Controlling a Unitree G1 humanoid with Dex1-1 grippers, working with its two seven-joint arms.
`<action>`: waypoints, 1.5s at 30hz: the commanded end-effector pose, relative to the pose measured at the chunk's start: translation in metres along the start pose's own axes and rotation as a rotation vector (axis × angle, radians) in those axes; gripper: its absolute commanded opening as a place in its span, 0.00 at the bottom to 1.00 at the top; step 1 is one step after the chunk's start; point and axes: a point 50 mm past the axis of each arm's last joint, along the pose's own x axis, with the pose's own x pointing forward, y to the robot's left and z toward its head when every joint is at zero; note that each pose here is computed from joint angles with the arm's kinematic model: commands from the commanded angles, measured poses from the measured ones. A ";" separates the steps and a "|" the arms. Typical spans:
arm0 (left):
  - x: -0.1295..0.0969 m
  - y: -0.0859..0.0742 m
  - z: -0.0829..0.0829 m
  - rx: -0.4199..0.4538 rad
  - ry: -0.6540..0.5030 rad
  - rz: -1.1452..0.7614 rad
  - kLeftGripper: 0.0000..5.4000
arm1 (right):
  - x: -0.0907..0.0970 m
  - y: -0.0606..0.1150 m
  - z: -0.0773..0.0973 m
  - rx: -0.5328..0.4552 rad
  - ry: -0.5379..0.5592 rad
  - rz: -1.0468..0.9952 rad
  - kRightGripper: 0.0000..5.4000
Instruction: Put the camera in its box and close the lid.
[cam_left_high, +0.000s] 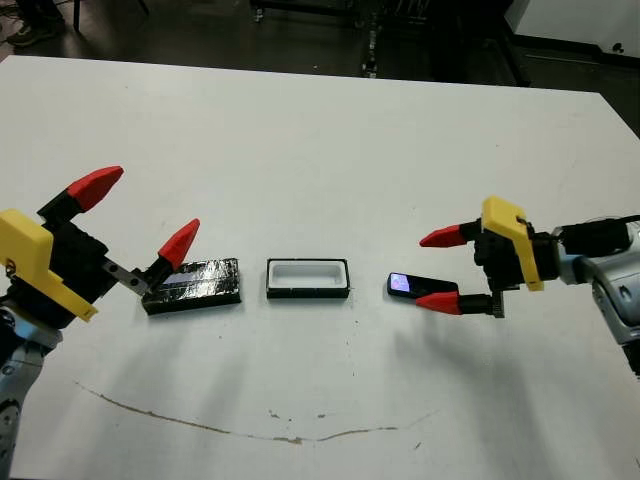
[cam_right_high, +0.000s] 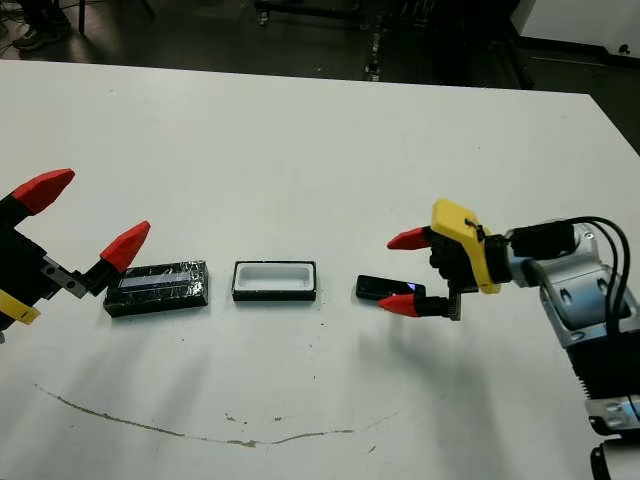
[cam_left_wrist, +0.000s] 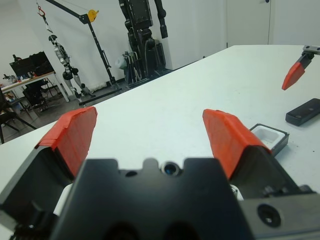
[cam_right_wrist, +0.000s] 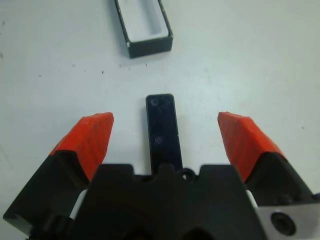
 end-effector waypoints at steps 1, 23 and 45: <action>-0.001 -0.001 -0.004 -0.014 0.014 -0.001 1.00 | 0.005 0.002 -0.012 0.068 0.037 -0.012 1.00; -0.001 0.000 -0.003 -0.030 0.017 0.003 1.00 | 0.011 0.005 -0.025 0.100 0.093 -0.103 0.85; 0.000 -0.001 0.001 -0.033 0.022 0.038 1.00 | 0.008 0.003 -0.023 -0.008 0.056 -0.099 0.32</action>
